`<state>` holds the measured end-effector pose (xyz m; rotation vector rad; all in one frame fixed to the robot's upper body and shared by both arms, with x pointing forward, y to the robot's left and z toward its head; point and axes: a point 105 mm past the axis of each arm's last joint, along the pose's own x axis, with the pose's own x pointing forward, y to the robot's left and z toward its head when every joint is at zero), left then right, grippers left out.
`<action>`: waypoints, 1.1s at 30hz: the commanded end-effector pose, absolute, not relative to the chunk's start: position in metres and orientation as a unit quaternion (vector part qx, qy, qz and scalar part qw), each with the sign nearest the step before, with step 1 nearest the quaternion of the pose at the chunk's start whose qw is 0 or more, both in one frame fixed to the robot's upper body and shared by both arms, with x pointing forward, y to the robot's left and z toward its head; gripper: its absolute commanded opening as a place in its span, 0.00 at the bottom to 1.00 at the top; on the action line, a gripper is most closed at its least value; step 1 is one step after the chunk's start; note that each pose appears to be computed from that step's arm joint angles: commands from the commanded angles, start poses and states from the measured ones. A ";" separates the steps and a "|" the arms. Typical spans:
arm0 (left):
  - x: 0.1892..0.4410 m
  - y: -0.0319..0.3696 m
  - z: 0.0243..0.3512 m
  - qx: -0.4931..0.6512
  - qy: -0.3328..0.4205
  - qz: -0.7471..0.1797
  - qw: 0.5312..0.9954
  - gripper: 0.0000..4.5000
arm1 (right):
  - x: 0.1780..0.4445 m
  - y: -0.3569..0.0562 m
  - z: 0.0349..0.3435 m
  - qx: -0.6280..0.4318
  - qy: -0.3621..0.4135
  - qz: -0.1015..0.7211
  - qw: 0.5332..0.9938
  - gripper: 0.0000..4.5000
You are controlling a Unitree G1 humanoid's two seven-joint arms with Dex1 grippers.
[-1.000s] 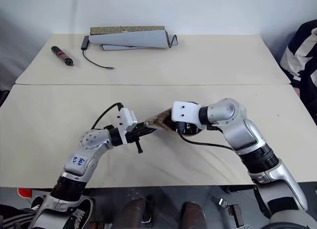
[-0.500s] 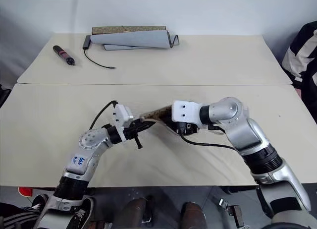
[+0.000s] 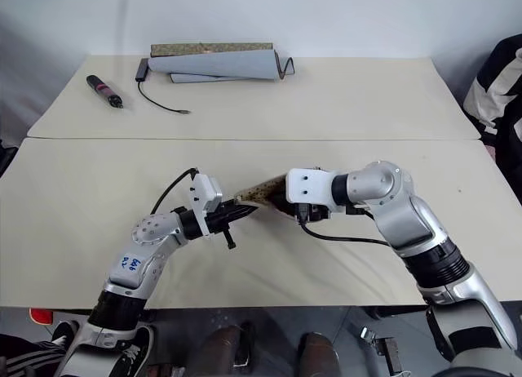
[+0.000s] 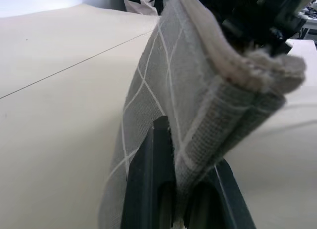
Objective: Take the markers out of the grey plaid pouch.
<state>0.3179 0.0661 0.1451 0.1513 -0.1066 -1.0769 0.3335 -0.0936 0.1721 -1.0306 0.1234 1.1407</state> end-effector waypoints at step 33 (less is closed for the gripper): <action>0.313 0.064 0.162 0.069 -0.080 -0.510 0.854 0.00 | 0.334 -0.088 0.187 -0.488 0.023 0.507 0.710 0.43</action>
